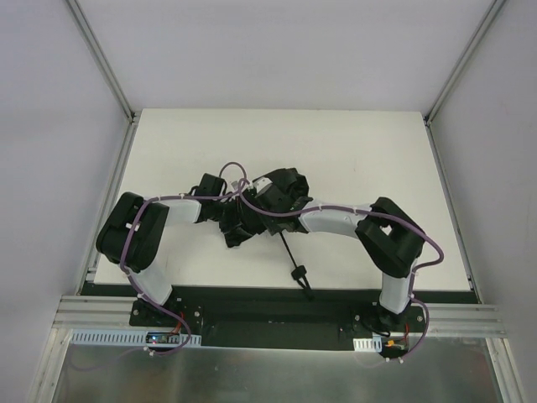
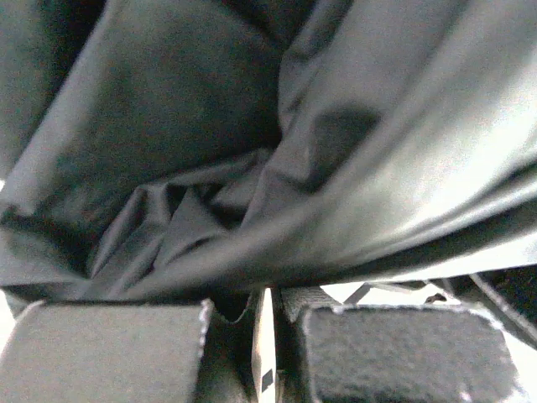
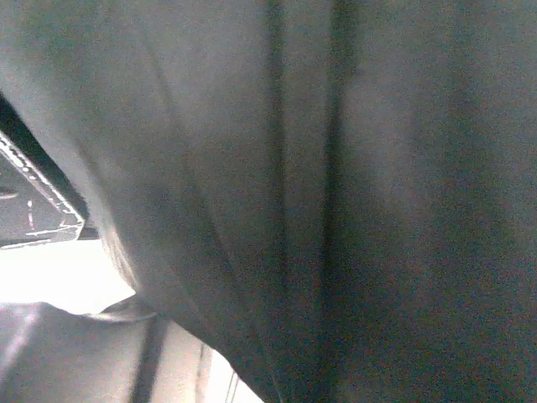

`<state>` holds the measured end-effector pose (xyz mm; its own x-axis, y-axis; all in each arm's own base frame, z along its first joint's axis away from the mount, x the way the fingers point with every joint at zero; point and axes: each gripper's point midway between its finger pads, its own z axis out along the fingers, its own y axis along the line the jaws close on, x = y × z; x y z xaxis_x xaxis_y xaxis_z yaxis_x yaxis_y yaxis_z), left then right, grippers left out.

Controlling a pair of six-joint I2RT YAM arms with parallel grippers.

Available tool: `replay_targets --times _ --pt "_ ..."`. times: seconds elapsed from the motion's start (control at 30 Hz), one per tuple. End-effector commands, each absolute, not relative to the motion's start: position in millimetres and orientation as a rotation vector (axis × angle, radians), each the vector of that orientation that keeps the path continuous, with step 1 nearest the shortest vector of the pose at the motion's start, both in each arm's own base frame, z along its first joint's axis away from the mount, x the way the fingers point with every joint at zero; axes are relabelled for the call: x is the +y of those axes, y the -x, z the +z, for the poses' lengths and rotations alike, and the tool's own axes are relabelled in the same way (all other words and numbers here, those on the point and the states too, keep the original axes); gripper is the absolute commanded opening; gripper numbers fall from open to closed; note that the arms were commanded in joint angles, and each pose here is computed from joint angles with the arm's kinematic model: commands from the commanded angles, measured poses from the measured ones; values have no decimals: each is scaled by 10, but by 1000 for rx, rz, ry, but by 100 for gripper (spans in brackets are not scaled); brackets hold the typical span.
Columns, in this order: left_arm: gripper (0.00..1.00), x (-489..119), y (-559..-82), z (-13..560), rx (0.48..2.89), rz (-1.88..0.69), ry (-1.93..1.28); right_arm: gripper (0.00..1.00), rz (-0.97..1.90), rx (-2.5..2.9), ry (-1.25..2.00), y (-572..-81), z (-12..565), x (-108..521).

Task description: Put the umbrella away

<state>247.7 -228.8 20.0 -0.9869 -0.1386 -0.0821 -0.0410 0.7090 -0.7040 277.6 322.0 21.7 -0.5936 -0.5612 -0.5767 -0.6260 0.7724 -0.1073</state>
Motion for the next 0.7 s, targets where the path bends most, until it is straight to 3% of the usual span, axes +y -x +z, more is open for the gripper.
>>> replay_targets --times 0.0,0.07,0.13,0.23,0.4,0.67 --pt "0 -2248 -2424 193 2770 -1152 105 33 74 2392 942 -2634 143 3068" --pt "0 -2229 -2428 175 2773 -1148 113 21 140 2388 935 -2578 244 3110" --pt "0 -2232 -2449 173 2772 -1149 110 22 187 2383 925 -2538 368 3136" --pt "0 -2252 -2496 192 2764 -1153 105 62 249 2372 909 -2512 569 3184" --pt "0 -2273 -2526 195 2764 -1163 102 99 289 2399 853 -2474 880 3099" --pt "0 -2282 -2510 203 2766 -1178 103 96 558 2441 831 -2554 905 2908"
